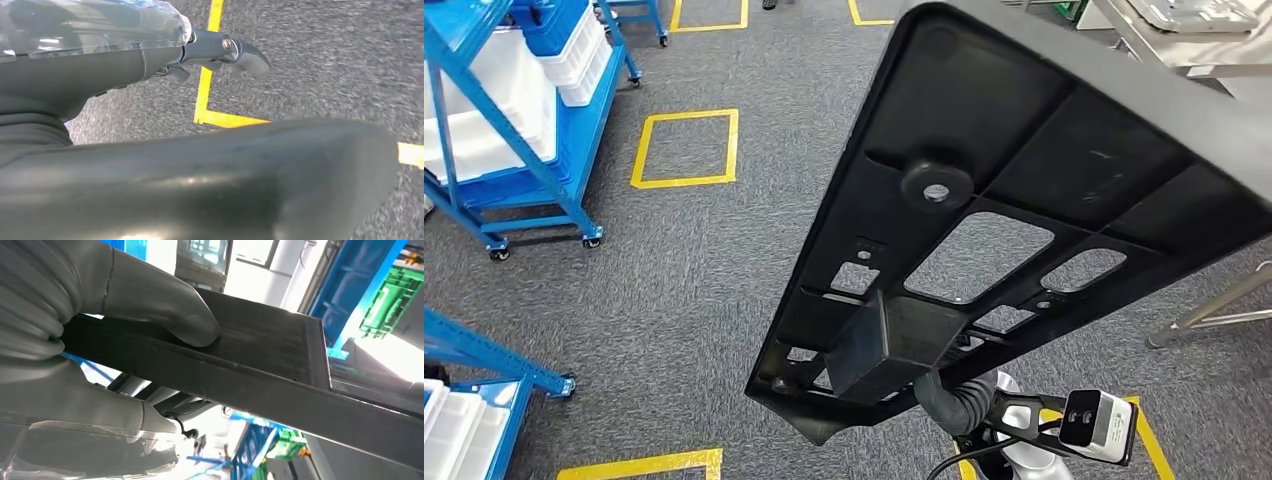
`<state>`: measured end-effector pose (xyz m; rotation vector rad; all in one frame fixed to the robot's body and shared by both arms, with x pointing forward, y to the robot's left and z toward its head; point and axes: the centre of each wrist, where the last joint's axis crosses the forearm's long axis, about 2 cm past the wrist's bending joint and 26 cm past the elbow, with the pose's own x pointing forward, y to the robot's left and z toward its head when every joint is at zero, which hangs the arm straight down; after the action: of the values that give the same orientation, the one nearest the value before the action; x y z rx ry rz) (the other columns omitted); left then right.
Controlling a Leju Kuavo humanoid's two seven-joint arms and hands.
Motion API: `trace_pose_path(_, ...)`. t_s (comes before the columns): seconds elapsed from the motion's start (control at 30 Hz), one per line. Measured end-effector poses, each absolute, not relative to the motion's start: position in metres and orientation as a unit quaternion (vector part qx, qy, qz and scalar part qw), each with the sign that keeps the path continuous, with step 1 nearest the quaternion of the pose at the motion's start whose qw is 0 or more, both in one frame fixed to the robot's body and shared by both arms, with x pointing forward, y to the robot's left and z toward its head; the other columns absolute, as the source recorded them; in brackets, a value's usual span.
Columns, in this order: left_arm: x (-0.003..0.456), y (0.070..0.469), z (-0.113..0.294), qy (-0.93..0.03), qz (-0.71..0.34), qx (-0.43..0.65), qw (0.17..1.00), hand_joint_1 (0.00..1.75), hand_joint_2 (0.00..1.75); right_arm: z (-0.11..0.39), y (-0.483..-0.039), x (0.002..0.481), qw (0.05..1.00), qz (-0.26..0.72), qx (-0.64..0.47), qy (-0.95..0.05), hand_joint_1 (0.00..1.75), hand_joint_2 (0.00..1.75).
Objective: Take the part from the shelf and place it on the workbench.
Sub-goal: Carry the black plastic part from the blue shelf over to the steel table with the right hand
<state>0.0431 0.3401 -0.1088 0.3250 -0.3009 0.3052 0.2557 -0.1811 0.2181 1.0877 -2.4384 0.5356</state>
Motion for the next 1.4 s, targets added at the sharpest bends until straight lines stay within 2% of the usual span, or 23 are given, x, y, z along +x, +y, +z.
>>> trace_pose_path(1.4, 0.041, 0.317, -0.111, -0.138, 0.145, 0.135, 0.971, 0.00, 0.00, 0.207, -0.194, 0.249, 0.229, 0.203, 0.374, -0.876, 1.75, 1.75)
